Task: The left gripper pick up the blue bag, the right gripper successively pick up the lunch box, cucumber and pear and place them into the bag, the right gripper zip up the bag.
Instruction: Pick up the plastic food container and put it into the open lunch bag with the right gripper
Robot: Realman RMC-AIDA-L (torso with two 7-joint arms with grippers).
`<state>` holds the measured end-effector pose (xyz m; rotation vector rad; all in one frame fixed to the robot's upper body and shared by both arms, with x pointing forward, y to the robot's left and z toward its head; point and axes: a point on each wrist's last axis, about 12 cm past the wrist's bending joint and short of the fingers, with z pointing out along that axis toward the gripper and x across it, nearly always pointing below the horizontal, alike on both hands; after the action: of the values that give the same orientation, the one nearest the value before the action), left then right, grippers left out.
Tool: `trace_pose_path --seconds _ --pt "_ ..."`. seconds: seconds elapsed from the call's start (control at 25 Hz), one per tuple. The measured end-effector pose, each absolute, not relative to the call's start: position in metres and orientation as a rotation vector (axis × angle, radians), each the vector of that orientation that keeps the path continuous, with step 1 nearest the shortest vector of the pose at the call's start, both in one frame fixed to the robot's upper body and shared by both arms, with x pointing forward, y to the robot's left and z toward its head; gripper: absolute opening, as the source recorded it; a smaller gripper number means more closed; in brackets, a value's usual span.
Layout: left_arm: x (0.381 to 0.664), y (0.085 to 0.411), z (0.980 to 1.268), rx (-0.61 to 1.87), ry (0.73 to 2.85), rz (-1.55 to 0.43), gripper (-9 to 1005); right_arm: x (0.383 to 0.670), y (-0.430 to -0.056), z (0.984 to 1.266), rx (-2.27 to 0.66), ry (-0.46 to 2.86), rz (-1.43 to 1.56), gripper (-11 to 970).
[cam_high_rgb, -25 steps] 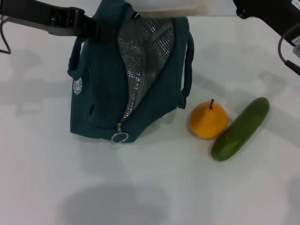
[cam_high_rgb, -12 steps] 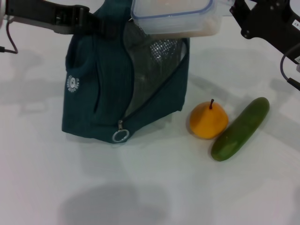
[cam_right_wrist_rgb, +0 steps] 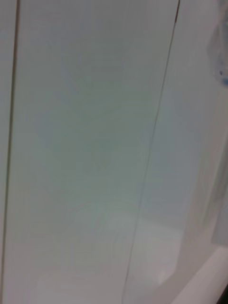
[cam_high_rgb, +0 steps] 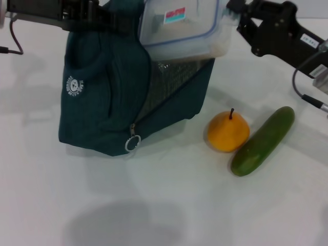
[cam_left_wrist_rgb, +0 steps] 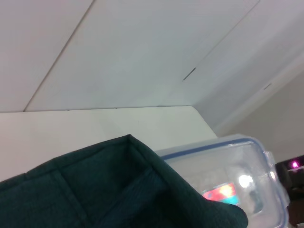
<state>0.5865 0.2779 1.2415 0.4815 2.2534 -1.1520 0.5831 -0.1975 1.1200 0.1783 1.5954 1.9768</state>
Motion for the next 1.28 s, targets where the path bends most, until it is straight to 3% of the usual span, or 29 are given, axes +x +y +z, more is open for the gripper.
trace_pose_path --seconds 0.56,1.28 --pt "0.587 0.276 1.228 0.471 2.252 -1.224 45 0.605 -0.158 1.125 -0.026 1.830 1.810 184" --pt "0.586 0.275 1.223 0.485 2.251 -1.240 45 0.613 -0.149 1.134 -0.114 1.816 1.725 196"
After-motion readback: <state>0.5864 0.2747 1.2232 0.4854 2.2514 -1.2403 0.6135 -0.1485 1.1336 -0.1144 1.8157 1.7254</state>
